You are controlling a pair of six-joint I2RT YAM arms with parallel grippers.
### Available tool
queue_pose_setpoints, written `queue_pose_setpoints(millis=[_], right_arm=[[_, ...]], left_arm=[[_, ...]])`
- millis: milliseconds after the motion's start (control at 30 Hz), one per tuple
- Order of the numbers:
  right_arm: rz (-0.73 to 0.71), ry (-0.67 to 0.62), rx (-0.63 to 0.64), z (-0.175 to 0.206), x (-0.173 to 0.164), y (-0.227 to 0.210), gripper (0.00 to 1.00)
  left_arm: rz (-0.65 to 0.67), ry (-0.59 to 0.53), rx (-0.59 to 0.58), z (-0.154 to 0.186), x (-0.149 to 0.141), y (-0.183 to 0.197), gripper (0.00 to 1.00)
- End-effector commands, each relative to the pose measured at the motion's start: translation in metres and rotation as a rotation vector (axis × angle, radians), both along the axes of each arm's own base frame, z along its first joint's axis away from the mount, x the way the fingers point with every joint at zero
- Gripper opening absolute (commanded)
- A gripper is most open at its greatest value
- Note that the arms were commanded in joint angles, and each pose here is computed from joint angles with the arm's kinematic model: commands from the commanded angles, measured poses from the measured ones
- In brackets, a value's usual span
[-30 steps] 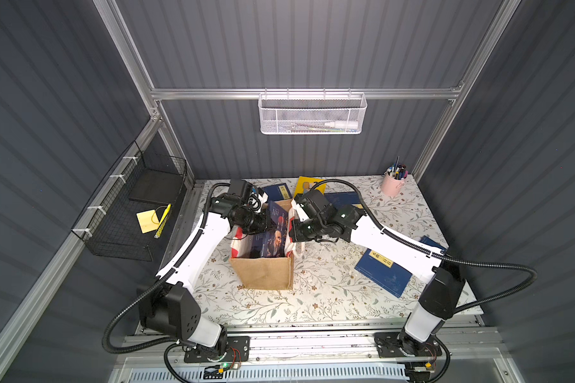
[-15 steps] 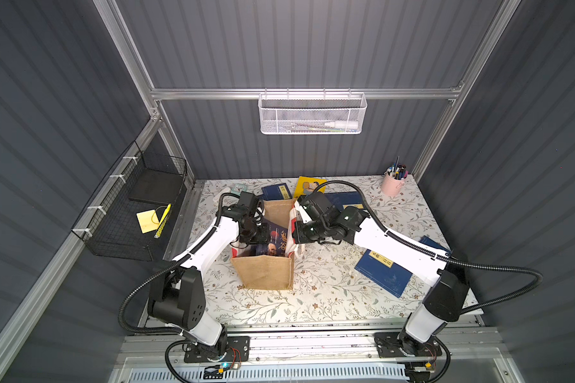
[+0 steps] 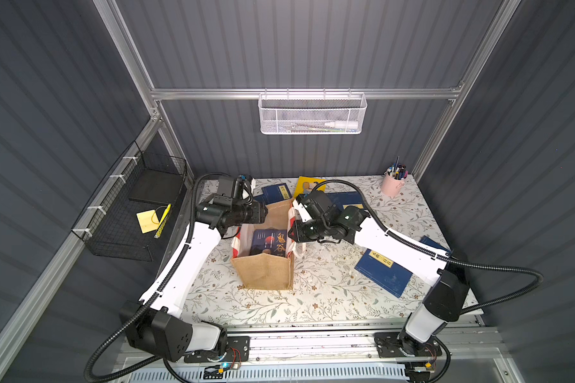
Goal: Put the books into the canvas bag
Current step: Place the book in the canvas bag, then pick up the book from the center of the board.
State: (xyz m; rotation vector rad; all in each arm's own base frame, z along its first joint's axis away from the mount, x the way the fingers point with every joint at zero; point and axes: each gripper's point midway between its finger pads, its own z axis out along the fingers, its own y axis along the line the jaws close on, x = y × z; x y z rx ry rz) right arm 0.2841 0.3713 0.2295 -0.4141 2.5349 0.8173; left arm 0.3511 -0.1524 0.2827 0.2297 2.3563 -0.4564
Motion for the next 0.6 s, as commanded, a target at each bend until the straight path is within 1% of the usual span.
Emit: queue_pose_setpoints(millis=[0,67,133,200,300,367,433,567], right_arm=[[0.016,-0.056,0.040,0.029,0.003,-0.003,0.44],[-0.003,-0.077,0.030,0.036,0.010,-0.013,0.49],[-0.042,-0.080,0.023,0.039,0.021,-0.030,0.55],[-0.081,-0.078,0.020,0.042,0.029,-0.049,0.58],[-0.152,-0.075,0.020,0.043,0.040,-0.080,0.59],[-0.207,-0.070,0.023,0.040,0.047,-0.104,0.60],[-0.268,-0.063,0.020,0.034,0.053,-0.129,0.61],[-0.366,-0.028,0.017,0.018,0.059,-0.169,0.61]], left_arm=[[-0.027,-0.062,-0.054,0.029,-0.001,-0.006,0.60],[-0.005,-0.078,-0.067,0.036,0.004,-0.005,0.61],[0.033,-0.062,-0.057,0.037,0.014,-0.003,0.62],[0.020,-0.041,-0.079,0.042,0.022,-0.011,0.61],[-0.019,-0.050,-0.131,0.053,0.031,-0.033,0.58],[-0.042,-0.083,-0.110,0.061,0.033,-0.051,0.58],[-0.080,-0.103,-0.083,0.062,0.036,-0.077,0.57],[-0.161,-0.075,-0.056,0.047,0.036,-0.127,0.55]])
